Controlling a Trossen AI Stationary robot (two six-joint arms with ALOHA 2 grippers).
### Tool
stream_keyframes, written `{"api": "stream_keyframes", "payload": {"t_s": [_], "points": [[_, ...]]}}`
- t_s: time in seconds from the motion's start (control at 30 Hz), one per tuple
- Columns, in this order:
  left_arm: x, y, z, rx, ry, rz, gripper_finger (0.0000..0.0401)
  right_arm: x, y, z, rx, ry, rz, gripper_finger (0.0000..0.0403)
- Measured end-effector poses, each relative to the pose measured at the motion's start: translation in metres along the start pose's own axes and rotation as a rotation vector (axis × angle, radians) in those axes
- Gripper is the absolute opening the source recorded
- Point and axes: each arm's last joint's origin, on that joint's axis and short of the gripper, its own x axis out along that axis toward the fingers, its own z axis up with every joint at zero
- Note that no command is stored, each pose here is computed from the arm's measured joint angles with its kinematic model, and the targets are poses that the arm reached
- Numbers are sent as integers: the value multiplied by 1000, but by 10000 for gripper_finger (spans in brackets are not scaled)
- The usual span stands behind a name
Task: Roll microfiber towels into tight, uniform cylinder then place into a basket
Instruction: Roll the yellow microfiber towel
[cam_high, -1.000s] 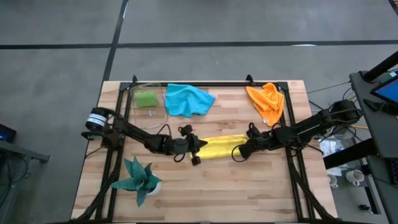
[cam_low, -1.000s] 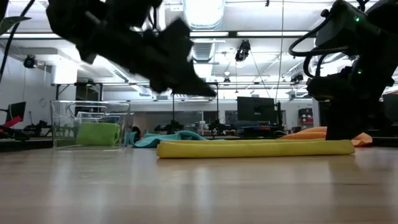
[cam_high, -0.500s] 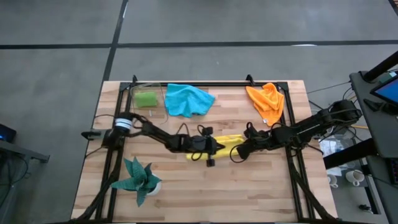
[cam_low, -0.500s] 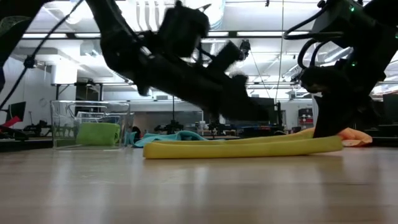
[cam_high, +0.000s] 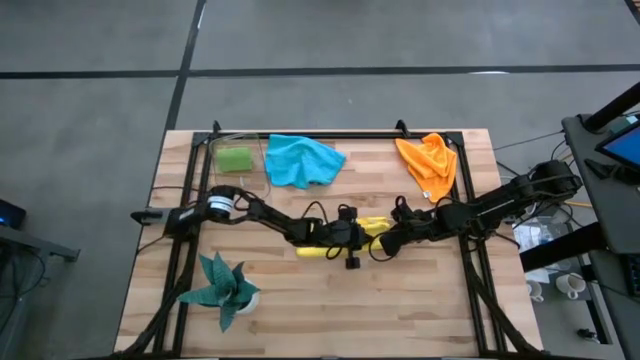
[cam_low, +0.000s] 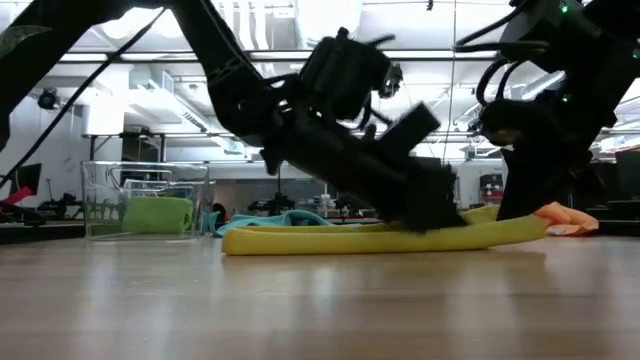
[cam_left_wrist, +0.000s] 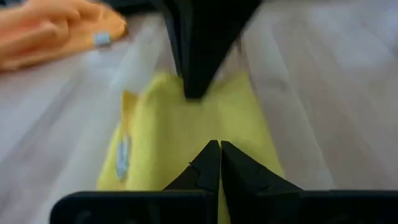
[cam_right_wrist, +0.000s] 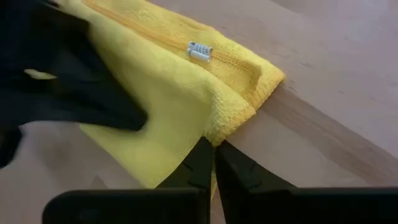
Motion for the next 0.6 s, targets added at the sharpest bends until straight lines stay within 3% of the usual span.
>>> {"api": "stream_keyframes", "payload": {"t_s": [0.3, 0.6], "points": [[7, 8, -12, -13, 35, 17, 0, -10, 21, 12, -26, -17, 76, 9], [8, 10, -12, -36, 8, 28, 0, -10, 23, 16, 24, -106, 74, 8]]}}
